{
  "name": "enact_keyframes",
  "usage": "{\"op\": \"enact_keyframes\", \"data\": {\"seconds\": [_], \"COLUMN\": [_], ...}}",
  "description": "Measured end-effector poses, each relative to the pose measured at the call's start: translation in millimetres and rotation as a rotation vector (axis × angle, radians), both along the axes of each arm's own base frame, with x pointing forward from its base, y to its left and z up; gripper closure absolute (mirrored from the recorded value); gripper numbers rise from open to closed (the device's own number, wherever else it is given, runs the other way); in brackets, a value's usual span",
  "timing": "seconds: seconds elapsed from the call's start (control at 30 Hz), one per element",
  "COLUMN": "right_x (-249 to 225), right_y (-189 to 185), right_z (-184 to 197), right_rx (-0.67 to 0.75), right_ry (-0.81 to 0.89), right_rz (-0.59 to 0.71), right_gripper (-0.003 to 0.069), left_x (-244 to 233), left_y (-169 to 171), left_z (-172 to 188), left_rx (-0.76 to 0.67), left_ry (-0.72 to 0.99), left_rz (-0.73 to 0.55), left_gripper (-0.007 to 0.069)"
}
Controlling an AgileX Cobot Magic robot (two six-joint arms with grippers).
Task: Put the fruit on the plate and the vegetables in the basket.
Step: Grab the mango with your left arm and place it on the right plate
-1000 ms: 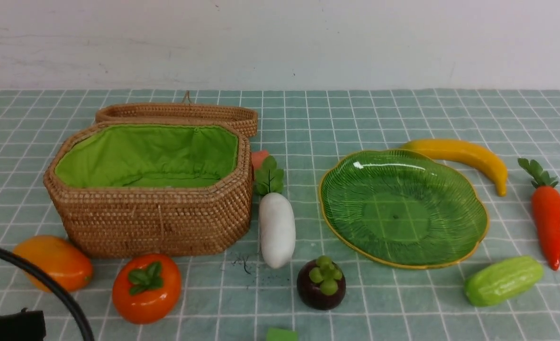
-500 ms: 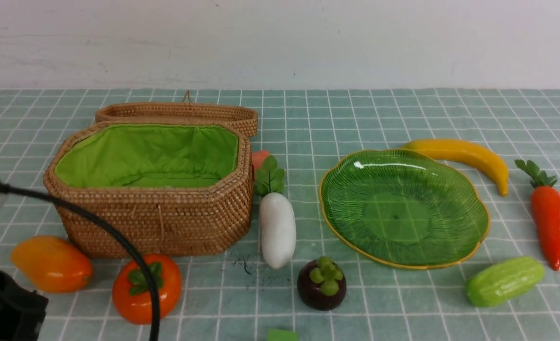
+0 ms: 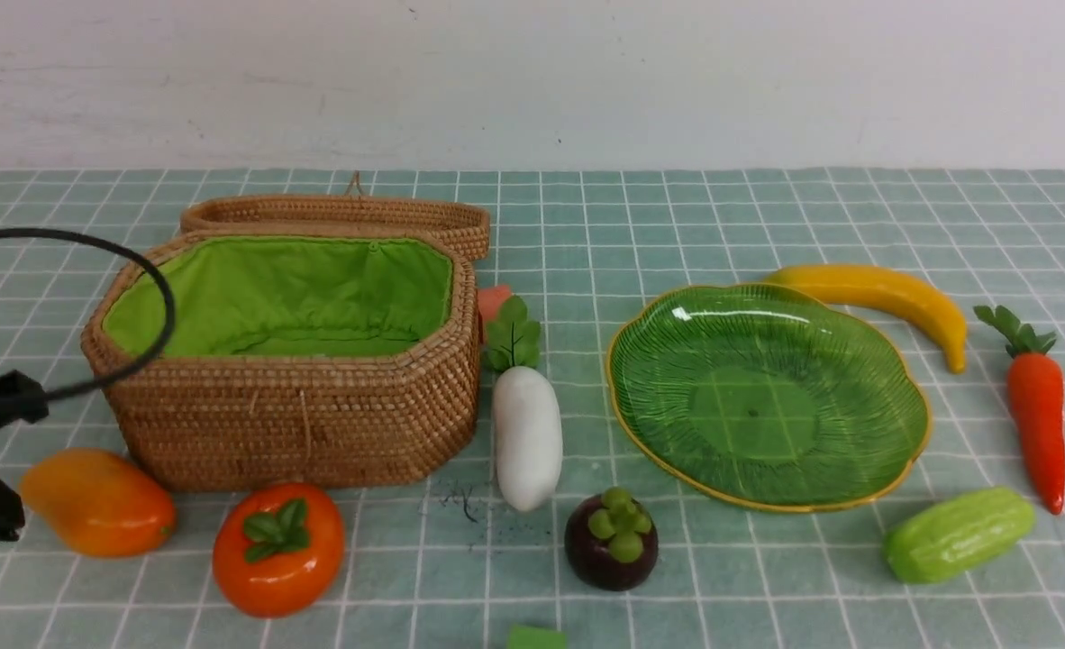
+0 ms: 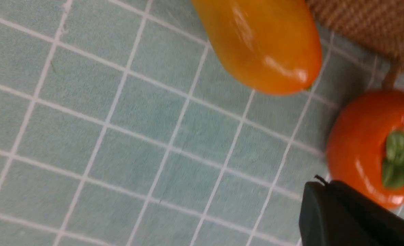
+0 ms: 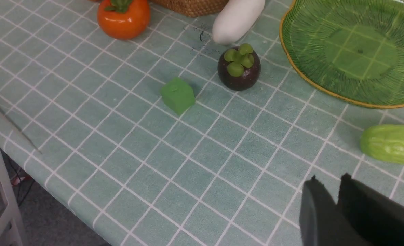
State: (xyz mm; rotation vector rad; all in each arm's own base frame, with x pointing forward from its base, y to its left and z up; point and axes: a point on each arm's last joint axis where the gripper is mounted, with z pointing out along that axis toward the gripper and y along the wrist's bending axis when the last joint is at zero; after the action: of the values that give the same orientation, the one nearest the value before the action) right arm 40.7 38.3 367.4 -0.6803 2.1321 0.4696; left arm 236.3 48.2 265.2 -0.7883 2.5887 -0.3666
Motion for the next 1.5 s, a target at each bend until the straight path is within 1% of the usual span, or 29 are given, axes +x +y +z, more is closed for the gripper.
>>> {"op": "enact_keyframes", "data": {"seconds": [0.03,0.07,0.1,0.13,0.17,0.23,0.27,0.3,0.33,0.37,0.4,0.43,0.47,0.5,0.57,0.67,0.77,0.87,1.03,1.13,1.2,1.23,1.3,1.37,1.4,1.47,1.5], "right_x": [0.0,0.0,0.1,0.1,0.3,0.6,0.7,0.8,0.6,0.6,0.2,0.2,-0.3,-0.5,-0.9,-1.5,-2.2,-2.5,-2.4,-2.4,-2.2,-2.2,-2.2,-2.1,-2.1,-2.1,-2.2], "right_y": [0.0,0.0,0.1,0.1,0.1,0.4,0.5,0.5,0.8,0.8,1.3,1.3,2.0,2.4,3.1,3.7,4.8,5.5,5.6,5.7,5.7,5.7,5.8,5.9,6.0,6.0,6.1], "right_z": [0.0,0.1,0.1,0.1,0.4,1.0,1.2,1.3,1.4,1.4,1.4,1.4,1.6,1.8,2.1,2.1,2.4,3.0,3.2,3.3,3.5,3.5,3.6,3.7,3.9,3.9,3.9], "right_rx": [-0.002,-0.004,-0.004,-0.004,-0.002,0.003,0.004,0.005,0.009,0.009,0.015,0.015,0.023,0.028,0.037,0.045,0.058,0.069,0.071,0.072,0.074,0.074,0.075,0.076,0.078,0.079,0.08], "right_ry": [-0.002,-0.005,-0.007,-0.007,-0.009,-0.016,-0.018,-0.019,-0.017,-0.017,-0.013,-0.013,-0.008,-0.006,-0.003,0.003,0.01,0.011,0.01,0.009,0.006,0.006,0.006,0.005,0.004,0.004,0.005], "right_rz": [0.002,0.005,0.005,0.005,0.005,0.004,0.004,0.004,0.006,0.006,0.01,0.01,0.014,0.017,0.021,0.026,0.032,0.036,0.036,0.036,0.036,0.036,0.036,0.036,0.036,0.037,0.037], "right_gripper": [0.0553,0.0552,0.0551,0.0551,0.055,0.0551,0.0551,0.0551,0.0551,0.0551,0.0551,0.0551,0.0551,0.0551,0.0551,0.0551,0.0551,0.0551,0.0551,0.0551,0.0551,0.0551,0.0551,0.0551,0.0551,0.0551,0.0551], "left_x": [3.4,11.8,15.5,16.5,21.7,29.7,33.2,33.9,39.6,40.3,45.2,45.5,49.7,52.3,56.8,60.8,66.6,69.2,71.1,70.6,70.1,70.0,69.0,68.7,68.4,68.2,68.2], "left_y": [5.2,15.4,18.0,18.7,21.0,23.3,24.4,24.6,26.7,27.0,29.5,29.6,32.2,33.9,36.7,39.2,42.3,43.2,43.3,42.4,42.4,42.3,41.4,41.1,41.1,41.3,41.3], "left_z": [-3.4,-13.4,-18.3,-19.2,-25.6,-34.9,-38.5,-39.1,-45.0,-45.5,-51.1,-51.9,-57.0,-61.2,-69.4,-77.9,-86.7,-95.5,-103.0,-104.8,-105.0,-105.1,-105.5,-105.7,-105.8,-105.9,-105.9], "left_rx": [-0.015,-0.035,-0.041,-0.04,-0.047,-0.07,-0.079,-0.08,-0.091,-0.092,-0.094,-0.095,-0.088,-0.087,-0.09,-0.092,-0.104,-0.118,-0.132,-0.139,-0.134,-0.134,-0.138,-0.138,-0.134,-0.118,-0.113], "left_ry": [-0.005,-0.007,-0.003,-0.006,-0.004,-0.006,-0.011,-0.013,-0.025,-0.026,-0.035,-0.032,-0.039,-0.039,-0.035,-0.03,-0.038,-0.022,-0.007,0.008,0.012,0.014,0.027,0.031,0.033,0.032,0.031], "left_rz": [0.027,0.072,0.084,0.087,0.101,0.131,0.147,0.15,0.178,0.181,0.203,0.203,0.22,0.234,0.263,0.289,0.335,0.355,0.363,0.356,0.348,0.346,0.337,0.333,0.325,0.301,0.292], "left_gripper": [0.0635,0.0594,0.0561,0.0554,0.0501,0.0368,0.0319,0.0307,0.0188,0.0188,0.0098,0.009,0.0047,0.0024,0.0004,0.0007,0.0036,0.0052,0.0056,0.0074,0.0126,0.014,0.0274,0.0327,0.0389,0.0438,0.044]}}
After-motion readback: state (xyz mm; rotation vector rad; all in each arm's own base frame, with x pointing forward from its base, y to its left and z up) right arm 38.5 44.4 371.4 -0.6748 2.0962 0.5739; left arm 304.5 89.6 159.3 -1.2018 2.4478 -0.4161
